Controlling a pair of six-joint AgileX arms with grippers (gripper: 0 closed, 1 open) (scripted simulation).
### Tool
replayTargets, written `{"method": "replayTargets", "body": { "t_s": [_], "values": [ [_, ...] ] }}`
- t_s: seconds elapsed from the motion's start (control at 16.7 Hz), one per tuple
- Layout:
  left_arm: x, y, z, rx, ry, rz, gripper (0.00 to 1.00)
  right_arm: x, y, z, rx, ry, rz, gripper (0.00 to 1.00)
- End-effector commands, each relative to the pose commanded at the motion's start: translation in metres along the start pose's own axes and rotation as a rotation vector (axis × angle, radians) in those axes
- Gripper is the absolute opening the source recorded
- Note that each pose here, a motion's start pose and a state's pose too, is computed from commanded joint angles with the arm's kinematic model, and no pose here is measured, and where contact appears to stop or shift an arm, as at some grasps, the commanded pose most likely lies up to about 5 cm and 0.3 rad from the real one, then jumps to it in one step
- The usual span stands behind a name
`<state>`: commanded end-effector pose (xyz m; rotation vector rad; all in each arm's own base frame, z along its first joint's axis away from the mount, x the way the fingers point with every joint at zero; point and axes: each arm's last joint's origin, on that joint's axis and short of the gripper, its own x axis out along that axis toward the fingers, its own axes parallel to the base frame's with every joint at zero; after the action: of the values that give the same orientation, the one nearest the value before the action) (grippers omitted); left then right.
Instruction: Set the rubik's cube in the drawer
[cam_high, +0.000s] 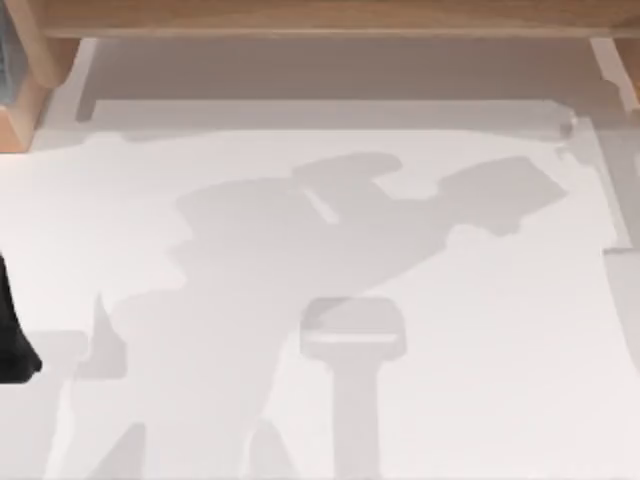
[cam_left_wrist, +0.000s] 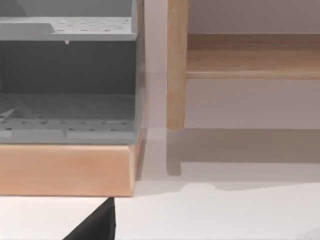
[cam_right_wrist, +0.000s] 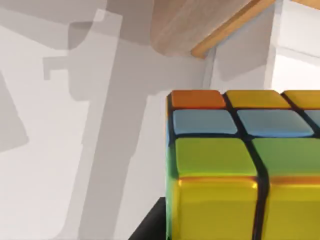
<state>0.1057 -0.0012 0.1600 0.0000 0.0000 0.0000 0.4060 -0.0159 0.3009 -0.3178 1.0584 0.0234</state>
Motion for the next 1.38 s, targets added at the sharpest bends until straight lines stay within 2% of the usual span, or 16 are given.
{"method": "replayTargets", "body": {
  "t_s": [0.24,0.54,0.84,1.2,1.38],
  "values": [
    [0.0,0.0,0.0,0.0,0.0,0.0,1.0,0.03,-0.067,-0.001,0.094,0.205,0.021,0.0],
    [0.0,0.0,0.0,0.0,0.0,0.0,1.0,0.105,-0.13,-0.024,0.206,0.414,0.111,0.0],
    [0.0,0.0,0.0,0.0,0.0,0.0,1.0,0.154,-0.14,-0.04,0.242,0.495,0.197,0.0],
    [0.0,0.0,0.0,0.0,0.0,0.0,1.0,0.157,-0.14,-0.04,0.243,0.499,0.203,0.0],
    [0.0,0.0,0.0,0.0,0.0,0.0,1.0,0.157,-0.14,-0.04,0.243,0.499,0.203,0.23]
  ]
}}
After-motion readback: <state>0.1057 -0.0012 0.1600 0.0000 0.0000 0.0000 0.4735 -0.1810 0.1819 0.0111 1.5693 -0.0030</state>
